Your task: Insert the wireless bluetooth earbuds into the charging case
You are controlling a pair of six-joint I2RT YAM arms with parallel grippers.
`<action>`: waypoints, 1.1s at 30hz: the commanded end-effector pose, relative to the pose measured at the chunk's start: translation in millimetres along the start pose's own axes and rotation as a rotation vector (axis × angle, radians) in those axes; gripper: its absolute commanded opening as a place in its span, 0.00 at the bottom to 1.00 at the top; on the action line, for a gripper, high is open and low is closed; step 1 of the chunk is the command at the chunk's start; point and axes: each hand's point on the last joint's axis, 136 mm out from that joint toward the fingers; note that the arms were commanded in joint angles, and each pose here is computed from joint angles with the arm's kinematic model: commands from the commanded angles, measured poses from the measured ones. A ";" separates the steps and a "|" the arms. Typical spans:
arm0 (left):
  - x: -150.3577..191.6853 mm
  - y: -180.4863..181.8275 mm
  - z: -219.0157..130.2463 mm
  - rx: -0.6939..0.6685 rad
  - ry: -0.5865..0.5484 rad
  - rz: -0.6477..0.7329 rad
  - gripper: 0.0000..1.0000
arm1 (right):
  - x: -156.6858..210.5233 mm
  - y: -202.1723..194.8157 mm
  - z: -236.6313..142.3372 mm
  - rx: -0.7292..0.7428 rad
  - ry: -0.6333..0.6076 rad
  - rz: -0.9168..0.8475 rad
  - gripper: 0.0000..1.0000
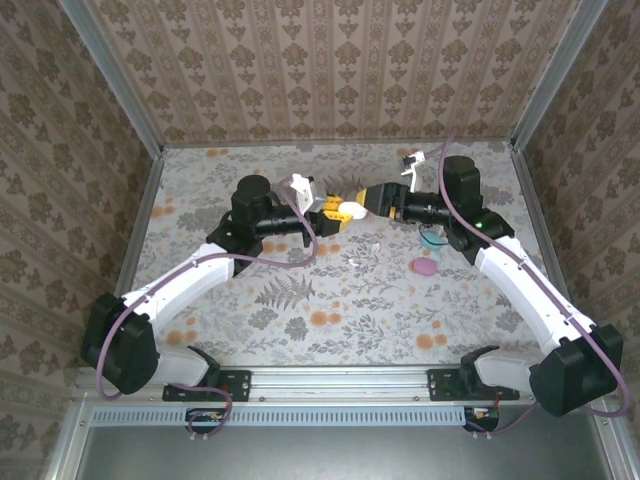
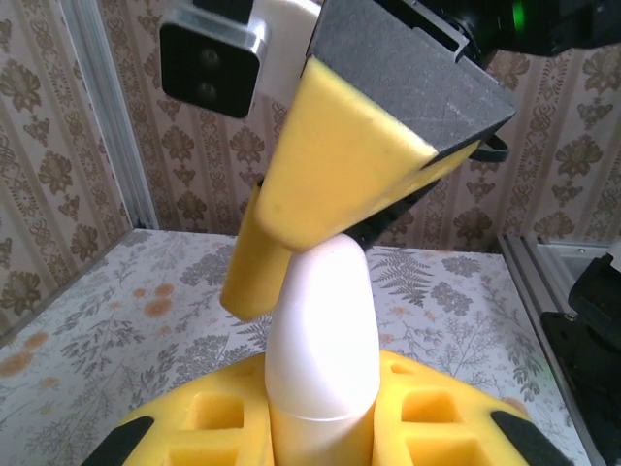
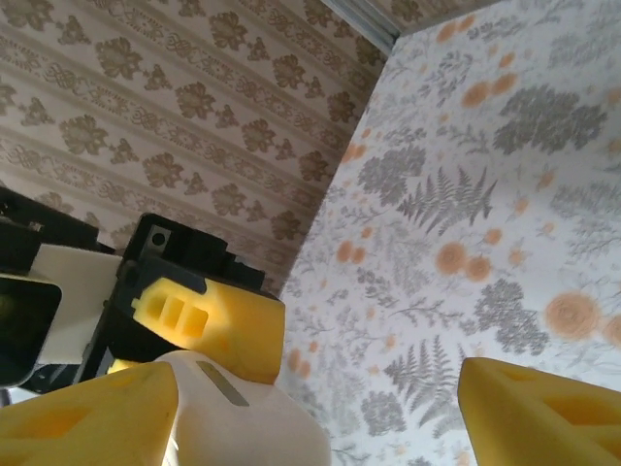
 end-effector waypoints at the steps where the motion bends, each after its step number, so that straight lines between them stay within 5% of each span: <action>1: -16.9 4.9 -5.3 -0.044 -0.060 0.026 0.17 | -3.6 18.1 0.6 -0.119 -0.046 0.224 0.79; 11: -19.4 12.7 -2.8 -0.076 -0.075 0.019 0.19 | 5.3 24.6 11.6 -0.177 -0.033 0.376 0.75; 33: -17.6 9.4 0.6 -0.060 -0.061 0.022 0.24 | -0.5 32.6 14.0 -0.214 -0.055 0.404 0.48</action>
Point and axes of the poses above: each hand's point on the last joint's axis, 136 mm out from that joint toward the fingers, its own z axis out along the fingers, its own y axis along the line the jaws close on, x = y × z, and after that the axes turned 4 degrees about -z, right-handed
